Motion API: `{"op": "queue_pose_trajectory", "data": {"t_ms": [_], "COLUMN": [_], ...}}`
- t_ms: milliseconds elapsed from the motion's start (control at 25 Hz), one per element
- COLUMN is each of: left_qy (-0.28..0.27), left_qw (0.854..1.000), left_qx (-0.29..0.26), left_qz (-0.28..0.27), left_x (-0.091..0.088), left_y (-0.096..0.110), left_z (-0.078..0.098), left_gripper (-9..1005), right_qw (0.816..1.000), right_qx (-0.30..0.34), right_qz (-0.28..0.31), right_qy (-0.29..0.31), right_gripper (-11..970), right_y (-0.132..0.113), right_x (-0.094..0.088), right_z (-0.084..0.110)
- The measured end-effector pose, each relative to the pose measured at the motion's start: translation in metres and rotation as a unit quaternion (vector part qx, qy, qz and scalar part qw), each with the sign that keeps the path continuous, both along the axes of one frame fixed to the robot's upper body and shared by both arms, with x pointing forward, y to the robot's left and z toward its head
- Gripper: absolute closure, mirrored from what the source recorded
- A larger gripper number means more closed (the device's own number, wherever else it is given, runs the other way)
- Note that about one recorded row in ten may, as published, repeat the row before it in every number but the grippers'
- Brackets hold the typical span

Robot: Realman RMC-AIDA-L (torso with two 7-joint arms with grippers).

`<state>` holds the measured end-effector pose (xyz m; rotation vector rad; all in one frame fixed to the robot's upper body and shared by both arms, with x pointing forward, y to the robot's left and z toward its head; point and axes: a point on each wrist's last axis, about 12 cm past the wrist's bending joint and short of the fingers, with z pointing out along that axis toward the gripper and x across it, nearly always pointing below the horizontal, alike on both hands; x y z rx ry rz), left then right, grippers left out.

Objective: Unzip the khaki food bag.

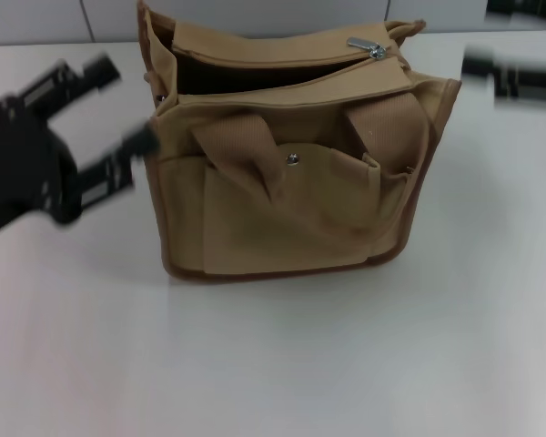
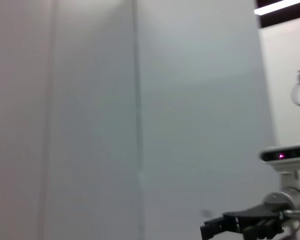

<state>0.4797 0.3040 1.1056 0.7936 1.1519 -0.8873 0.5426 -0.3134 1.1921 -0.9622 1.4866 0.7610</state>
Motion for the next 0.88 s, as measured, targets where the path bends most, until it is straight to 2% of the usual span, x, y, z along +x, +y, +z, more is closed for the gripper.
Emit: {"op": "queue_pose_trajectory", "data": {"t_ms": [40,80,120,200,240,280,360,480,560,880], "left_qy": [0.002,0.013,0.013,0.049,0.078,0.078,0.101,0.124,0.130,0.132], "left_qw": [1.000,0.999,0.999,0.994,0.986,0.986,0.977,0.969,0.969,0.970], "left_qx": [0.002,0.013,0.013,0.049,0.079,0.079,0.108,0.135,0.139,0.140], "left_qz": [-0.005,-0.026,-0.026,-0.086,-0.123,-0.123,-0.151,-0.163,-0.158,-0.152], "left_x": [-0.001,-0.006,-0.006,-0.016,-0.021,-0.021,-0.024,-0.023,-0.021,-0.021], "left_y": [0.001,0.003,0.003,-0.001,-0.009,-0.009,-0.021,-0.031,-0.033,-0.031], "left_z": [0.000,0.000,0.000,-0.007,-0.016,-0.016,-0.025,-0.031,-0.033,-0.033], "left_gripper": [370,342,314,263,241,218,173,150,150,150], "right_qw": [0.998,0.998,0.995,0.985,0.980,0.975,0.968,0.964,0.964,0.966], "right_qx": [0.008,0.008,0.011,0.013,0.012,0.009,0.001,-0.014,-0.017,-0.008], "right_qz": [0.065,0.065,0.099,0.163,0.186,0.208,0.236,0.247,0.246,0.244], "right_qy": [0.020,0.020,0.031,0.053,0.063,0.073,0.088,0.094,0.094,0.089], "right_gripper": [298,268,238,177,147,117,117,116,116,116], "right_y": [0.002,0.002,0.002,0.006,0.010,0.014,0.024,0.037,0.040,0.039], "right_x": [-0.017,-0.017,-0.025,-0.040,-0.045,-0.050,-0.056,-0.058,-0.058,-0.060], "right_z": [-0.008,-0.008,-0.014,-0.028,-0.035,-0.043,-0.058,-0.073,-0.077,-0.082]}}
